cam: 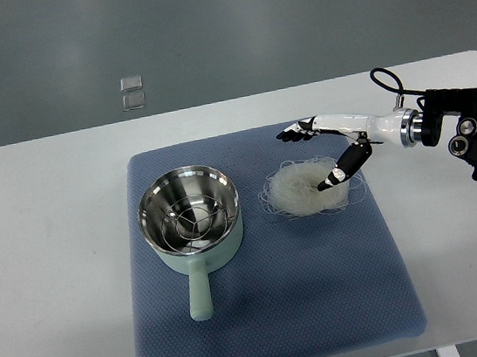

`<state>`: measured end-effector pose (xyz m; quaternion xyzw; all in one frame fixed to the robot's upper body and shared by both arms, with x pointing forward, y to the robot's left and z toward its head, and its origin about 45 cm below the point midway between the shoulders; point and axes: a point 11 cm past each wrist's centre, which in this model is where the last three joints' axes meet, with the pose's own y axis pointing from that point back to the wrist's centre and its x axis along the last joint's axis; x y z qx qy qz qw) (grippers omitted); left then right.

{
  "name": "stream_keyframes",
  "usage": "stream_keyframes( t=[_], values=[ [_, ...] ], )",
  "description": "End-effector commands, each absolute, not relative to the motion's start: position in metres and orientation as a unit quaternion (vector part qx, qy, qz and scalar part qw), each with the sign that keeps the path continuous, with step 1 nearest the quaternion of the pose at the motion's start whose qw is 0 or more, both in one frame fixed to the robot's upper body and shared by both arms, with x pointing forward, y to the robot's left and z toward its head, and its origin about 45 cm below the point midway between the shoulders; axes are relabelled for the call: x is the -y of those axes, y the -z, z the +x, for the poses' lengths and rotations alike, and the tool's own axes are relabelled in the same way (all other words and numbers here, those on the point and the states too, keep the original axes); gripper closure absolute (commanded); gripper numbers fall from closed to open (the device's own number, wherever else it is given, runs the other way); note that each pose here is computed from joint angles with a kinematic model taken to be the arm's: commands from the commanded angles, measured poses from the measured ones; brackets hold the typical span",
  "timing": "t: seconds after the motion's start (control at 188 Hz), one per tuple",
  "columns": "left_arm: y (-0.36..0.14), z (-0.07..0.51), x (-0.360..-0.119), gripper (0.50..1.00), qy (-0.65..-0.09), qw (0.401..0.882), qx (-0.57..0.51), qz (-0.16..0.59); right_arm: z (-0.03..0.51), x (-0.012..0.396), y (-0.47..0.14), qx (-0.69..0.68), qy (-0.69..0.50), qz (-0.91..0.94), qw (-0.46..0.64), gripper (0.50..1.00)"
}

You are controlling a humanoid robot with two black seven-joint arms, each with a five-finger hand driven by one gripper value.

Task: Put vermicelli into pot with right hand
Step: 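Close the right hand fingers around the vermicelli bundle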

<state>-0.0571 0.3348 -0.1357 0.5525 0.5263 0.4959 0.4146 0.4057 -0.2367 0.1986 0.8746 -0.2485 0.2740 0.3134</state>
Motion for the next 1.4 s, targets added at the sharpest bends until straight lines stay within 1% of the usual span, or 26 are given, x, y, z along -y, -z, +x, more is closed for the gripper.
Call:
stream_keyframes(
  t=[0.0, 0.154, 0.51, 0.797, 1.01, 1.042, 1.079, 1.121, 1.127, 1.143, 1.148, 1.153, 1.159, 1.164, 1.169, 1.174, 1.18, 1.185, 1.19, 1.196, 1.201, 1.206, 1.212, 1.281, 1.318, 1.392],
  values=[
    [0.136, -0.057, -0.335, 0.500, -0.496, 0.415, -0.526, 0.552, 0.402, 0.237, -0.187, 0.239, -0.301, 0.860, 0.336, 0.572],
    [0.136, -0.057, -0.335, 0.500, -0.496, 0.415, -0.526, 0.552, 0.393, 0.234, -0.171, 0.223, -0.310, 0.855, 0.352, 0.572],
    [0.136, -0.057, -0.335, 0.500, -0.496, 0.415, -0.526, 0.552, 0.389, 0.226, -0.163, 0.212, -0.313, 0.854, 0.357, 0.574],
    [0.136, -0.057, -0.335, 0.500, -0.496, 0.415, -0.526, 0.552, 0.388, 0.229, -0.159, 0.213, -0.322, 0.847, 0.365, 0.576],
    [0.136, -0.057, -0.335, 0.500, -0.496, 0.415, -0.526, 0.552, 0.390, 0.228, -0.161, 0.218, -0.326, 0.846, 0.362, 0.599],
    [0.136, -0.057, -0.335, 0.500, -0.496, 0.415, -0.526, 0.552, 0.390, 0.228, -0.160, 0.218, -0.327, 0.845, 0.362, 0.621],
    [0.136, -0.057, -0.335, 0.500, -0.496, 0.415, -0.526, 0.552, 0.389, 0.229, -0.160, 0.218, -0.326, 0.845, 0.363, 0.670],
    [0.136, -0.057, -0.335, 0.500, -0.496, 0.415, -0.526, 0.552, 0.389, 0.226, -0.160, 0.217, -0.326, 0.847, 0.360, 0.691],
    [0.136, -0.057, -0.335, 0.500, -0.496, 0.415, -0.526, 0.552, 0.388, 0.225, -0.159, 0.216, -0.325, 0.848, 0.359, 0.703],
    [0.136, -0.057, -0.335, 0.500, -0.496, 0.415, -0.526, 0.552, 0.388, 0.225, -0.158, 0.215, -0.325, 0.848, 0.359, 0.713],
    [0.136, -0.057, -0.335, 0.500, -0.496, 0.415, -0.526, 0.552, 0.388, 0.224, -0.158, 0.214, -0.325, 0.849, 0.358, 0.730],
    [0.136, -0.057, -0.335, 0.500, -0.496, 0.415, -0.526, 0.552, 0.388, 0.224, -0.158, 0.214, -0.325, 0.849, 0.358, 0.730],
    [0.136, -0.057, -0.335, 0.500, -0.496, 0.415, -0.526, 0.552, 0.388, 0.223, -0.158, 0.214, -0.325, 0.849, 0.357, 0.750],
    [0.136, -0.057, -0.335, 0.500, -0.496, 0.415, -0.526, 0.552, 0.388, 0.223, -0.158, 0.214, -0.325, 0.849, 0.357, 0.750],
    [0.136, -0.057, -0.335, 0.500, -0.496, 0.415, -0.526, 0.552, 0.388, 0.222, -0.159, 0.214, -0.326, 0.849, 0.356, 0.775],
    [0.136, -0.057, -0.335, 0.500, -0.496, 0.415, -0.526, 0.552, 0.388, 0.222, -0.159, 0.214, -0.326, 0.849, 0.356, 0.775],
    [0.136, -0.057, -0.335, 0.500, -0.496, 0.415, -0.526, 0.552, 0.388, 0.221, -0.159, 0.214, -0.325, 0.850, 0.355, 0.795],
    [0.136, -0.057, -0.335, 0.500, -0.496, 0.415, -0.526, 0.552, 0.388, 0.221, -0.159, 0.214, -0.325, 0.850, 0.355, 0.795],
    [0.136, -0.057, -0.335, 0.500, -0.496, 0.415, -0.526, 0.552, 0.388, 0.221, -0.159, 0.213, -0.326, 0.850, 0.354, 0.819],
    [0.136, -0.057, -0.335, 0.500, -0.496, 0.415, -0.526, 0.552, 0.388, 0.221, -0.159, 0.213, -0.326, 0.850, 0.354, 0.820],
    [0.136, -0.057, -0.335, 0.500, -0.496, 0.415, -0.526, 0.552, 0.387, 0.220, -0.158, 0.212, -0.325, 0.851, 0.354, 0.844],
    [0.136, -0.057, -0.335, 0.500, -0.496, 0.415, -0.526, 0.552, 0.387, 0.220, -0.158, 0.212, -0.325, 0.851, 0.354, 0.844],
    [0.136, -0.057, -0.335, 0.500, -0.496, 0.415, -0.526, 0.552, 0.387, 0.219, -0.158, 0.212, -0.325, 0.851, 0.353, 0.862],
    [0.136, -0.057, -0.335, 0.500, -0.496, 0.415, -0.526, 0.552, 0.388, 0.219, -0.159, 0.212, -0.327, 0.851, 0.353, 0.938],
    [0.136, -0.057, -0.335, 0.500, -0.496, 0.415, -0.526, 0.552, 0.388, 0.219, -0.159, 0.210, -0.329, 0.851, 0.353, 0.993],
    [0.136, -0.057, -0.335, 0.500, -0.496, 0.415, -0.526, 0.552, 0.389, 0.218, -0.161, 0.211, -0.331, 0.850, 0.352, 1.000]
  ],
)
